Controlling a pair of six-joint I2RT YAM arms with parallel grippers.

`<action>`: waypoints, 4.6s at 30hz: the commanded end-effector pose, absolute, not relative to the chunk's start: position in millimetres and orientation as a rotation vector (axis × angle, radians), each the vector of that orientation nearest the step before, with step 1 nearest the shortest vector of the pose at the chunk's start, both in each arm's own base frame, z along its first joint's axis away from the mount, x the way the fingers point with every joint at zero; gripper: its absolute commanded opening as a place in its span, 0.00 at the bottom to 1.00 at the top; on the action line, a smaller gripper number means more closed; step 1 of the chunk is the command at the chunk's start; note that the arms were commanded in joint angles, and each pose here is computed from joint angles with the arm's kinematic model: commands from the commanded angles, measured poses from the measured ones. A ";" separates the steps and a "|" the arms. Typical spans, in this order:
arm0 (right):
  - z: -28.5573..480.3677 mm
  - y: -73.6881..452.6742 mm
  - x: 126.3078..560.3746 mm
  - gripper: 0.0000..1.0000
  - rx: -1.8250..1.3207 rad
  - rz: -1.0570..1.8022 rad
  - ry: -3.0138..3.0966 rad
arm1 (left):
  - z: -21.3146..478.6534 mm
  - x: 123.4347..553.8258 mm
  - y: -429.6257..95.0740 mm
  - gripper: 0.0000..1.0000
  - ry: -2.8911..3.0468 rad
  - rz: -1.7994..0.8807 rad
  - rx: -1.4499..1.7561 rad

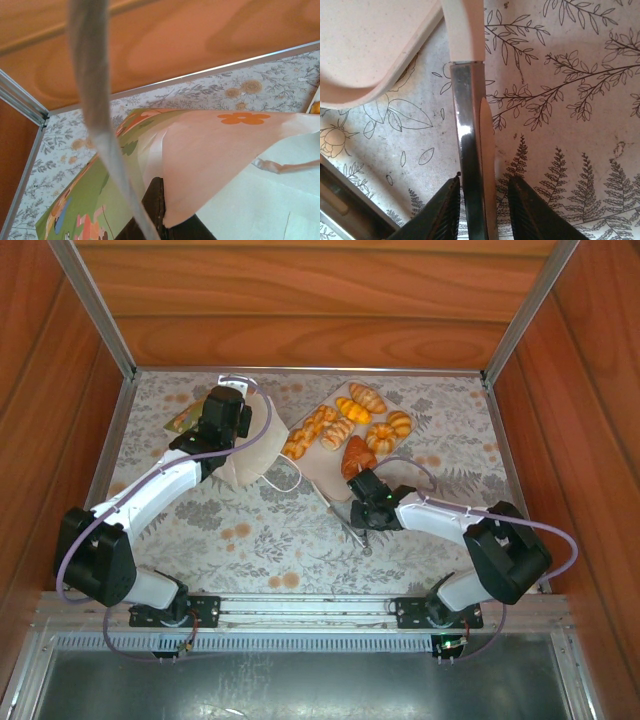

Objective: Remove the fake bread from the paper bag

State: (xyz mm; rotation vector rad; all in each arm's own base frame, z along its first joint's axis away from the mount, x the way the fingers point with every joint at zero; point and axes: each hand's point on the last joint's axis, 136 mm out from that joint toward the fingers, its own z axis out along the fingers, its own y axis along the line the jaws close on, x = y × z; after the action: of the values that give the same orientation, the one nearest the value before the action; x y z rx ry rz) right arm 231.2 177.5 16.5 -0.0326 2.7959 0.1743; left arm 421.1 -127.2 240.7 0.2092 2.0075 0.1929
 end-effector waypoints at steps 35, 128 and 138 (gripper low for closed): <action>16.3 205.2 209.3 1.00 -0.484 -0.008 2.768 | 251.1 420.9 -128.4 0.00 1.979 0.141 0.175; 93.4 245.8 248.4 0.10 -0.105 0.378 3.057 | 267.6 412.8 -125.4 0.00 1.937 0.128 0.178; 103.4 221.5 248.2 0.10 -0.078 0.285 3.026 | 270.7 411.8 -124.5 0.00 1.930 0.122 0.169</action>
State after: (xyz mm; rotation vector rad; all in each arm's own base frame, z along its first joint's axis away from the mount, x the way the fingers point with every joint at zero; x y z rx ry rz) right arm 252.4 245.3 102.7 -0.1182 3.0100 0.3978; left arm 413.1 -129.8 255.1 0.2027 1.9746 0.1293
